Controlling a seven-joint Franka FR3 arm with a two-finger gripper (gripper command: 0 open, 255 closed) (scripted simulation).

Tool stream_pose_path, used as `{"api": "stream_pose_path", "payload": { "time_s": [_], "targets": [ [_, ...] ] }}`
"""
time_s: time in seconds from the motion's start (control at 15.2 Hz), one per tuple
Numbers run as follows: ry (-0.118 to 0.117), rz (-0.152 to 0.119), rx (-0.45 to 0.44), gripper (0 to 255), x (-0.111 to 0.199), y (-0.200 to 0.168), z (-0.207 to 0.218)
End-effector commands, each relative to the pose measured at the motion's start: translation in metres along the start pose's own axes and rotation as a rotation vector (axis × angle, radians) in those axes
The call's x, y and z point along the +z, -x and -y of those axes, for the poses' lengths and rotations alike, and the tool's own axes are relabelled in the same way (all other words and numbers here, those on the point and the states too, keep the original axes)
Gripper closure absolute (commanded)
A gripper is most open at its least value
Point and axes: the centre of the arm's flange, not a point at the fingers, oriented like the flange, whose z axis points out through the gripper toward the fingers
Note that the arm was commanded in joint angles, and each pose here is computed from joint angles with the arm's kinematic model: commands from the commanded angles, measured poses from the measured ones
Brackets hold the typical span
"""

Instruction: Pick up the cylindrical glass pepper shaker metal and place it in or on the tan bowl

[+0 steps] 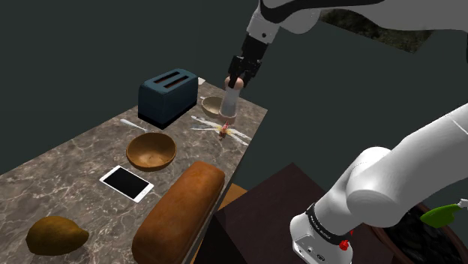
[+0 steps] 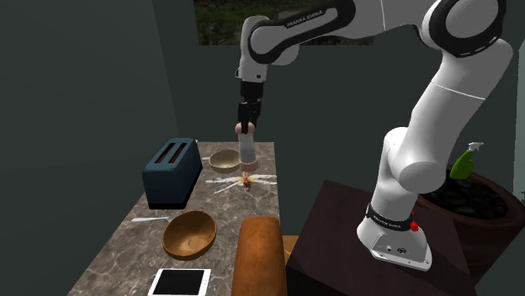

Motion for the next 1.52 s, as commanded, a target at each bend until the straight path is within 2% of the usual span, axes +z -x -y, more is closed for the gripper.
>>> {"api": "stream_pose_path", "payload": {
  "time_s": [0.0,1.19,1.45],
  "targets": [
    [0.001,0.000,-0.001,255,-0.006,-0.019,-0.018],
    [0.001,0.000,-0.001,255,-0.068,-0.192,-0.168],
    [0.001,0.000,-0.001,255,-0.055,-0.198,-0.176]
  ]
}}
